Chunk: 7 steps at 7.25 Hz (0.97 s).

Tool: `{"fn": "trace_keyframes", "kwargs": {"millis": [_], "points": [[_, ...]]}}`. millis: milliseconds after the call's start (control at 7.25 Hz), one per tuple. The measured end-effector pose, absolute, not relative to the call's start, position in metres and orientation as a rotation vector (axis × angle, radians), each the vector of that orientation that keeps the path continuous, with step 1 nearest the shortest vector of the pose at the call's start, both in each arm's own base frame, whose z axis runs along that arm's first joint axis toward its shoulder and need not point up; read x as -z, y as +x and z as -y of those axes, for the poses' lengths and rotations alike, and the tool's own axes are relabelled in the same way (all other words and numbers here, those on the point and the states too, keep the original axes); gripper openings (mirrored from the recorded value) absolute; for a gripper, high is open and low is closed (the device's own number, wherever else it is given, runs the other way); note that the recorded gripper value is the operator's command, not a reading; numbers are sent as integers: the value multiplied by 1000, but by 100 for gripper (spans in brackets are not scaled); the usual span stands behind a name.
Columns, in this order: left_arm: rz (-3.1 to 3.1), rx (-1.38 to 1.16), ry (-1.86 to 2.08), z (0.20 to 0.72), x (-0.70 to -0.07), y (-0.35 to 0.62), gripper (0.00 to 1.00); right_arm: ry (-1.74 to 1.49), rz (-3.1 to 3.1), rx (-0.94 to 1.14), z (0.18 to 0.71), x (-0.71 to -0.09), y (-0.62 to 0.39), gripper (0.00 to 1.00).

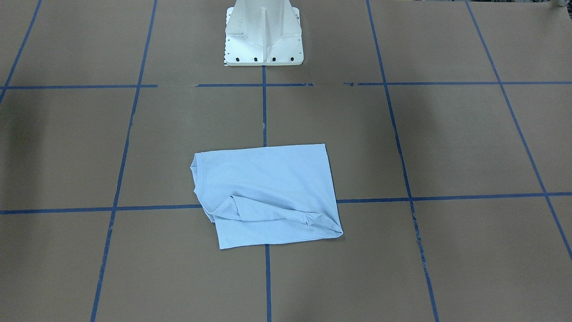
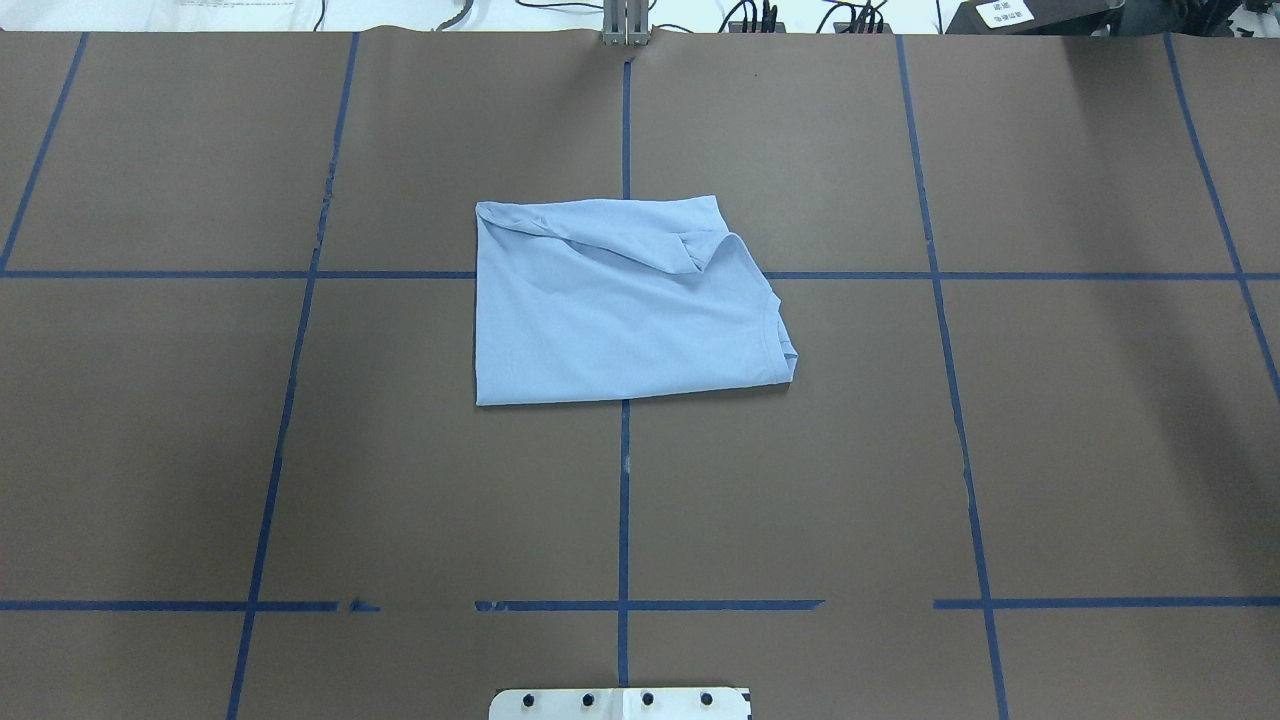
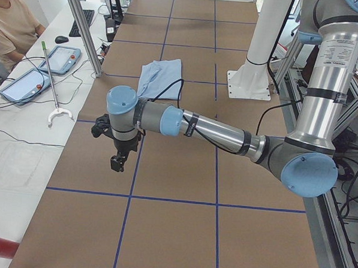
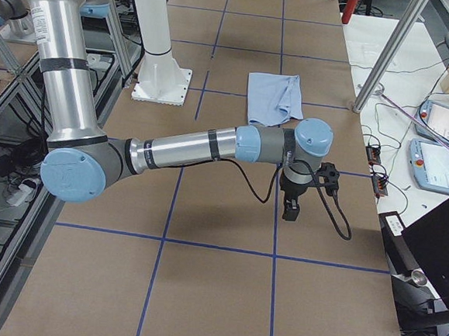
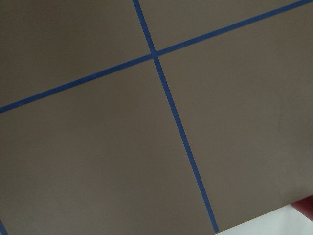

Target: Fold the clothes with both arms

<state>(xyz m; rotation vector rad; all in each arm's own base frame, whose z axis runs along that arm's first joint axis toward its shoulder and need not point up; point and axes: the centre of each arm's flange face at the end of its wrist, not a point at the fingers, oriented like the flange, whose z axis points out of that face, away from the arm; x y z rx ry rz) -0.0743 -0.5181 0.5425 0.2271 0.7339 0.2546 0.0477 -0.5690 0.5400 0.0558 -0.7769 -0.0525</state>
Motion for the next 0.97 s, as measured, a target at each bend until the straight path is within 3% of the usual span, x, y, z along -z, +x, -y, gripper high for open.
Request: {"fn": "trace_keyframes", "kwargs": {"millis": [414, 966], "points": [[-735, -253, 226, 436, -545, -73, 100, 44, 777, 61, 566, -544, 40, 100], [-725, -287, 293, 427, -528, -72, 100, 18, 778, 62, 552, -558, 35, 100]]}}
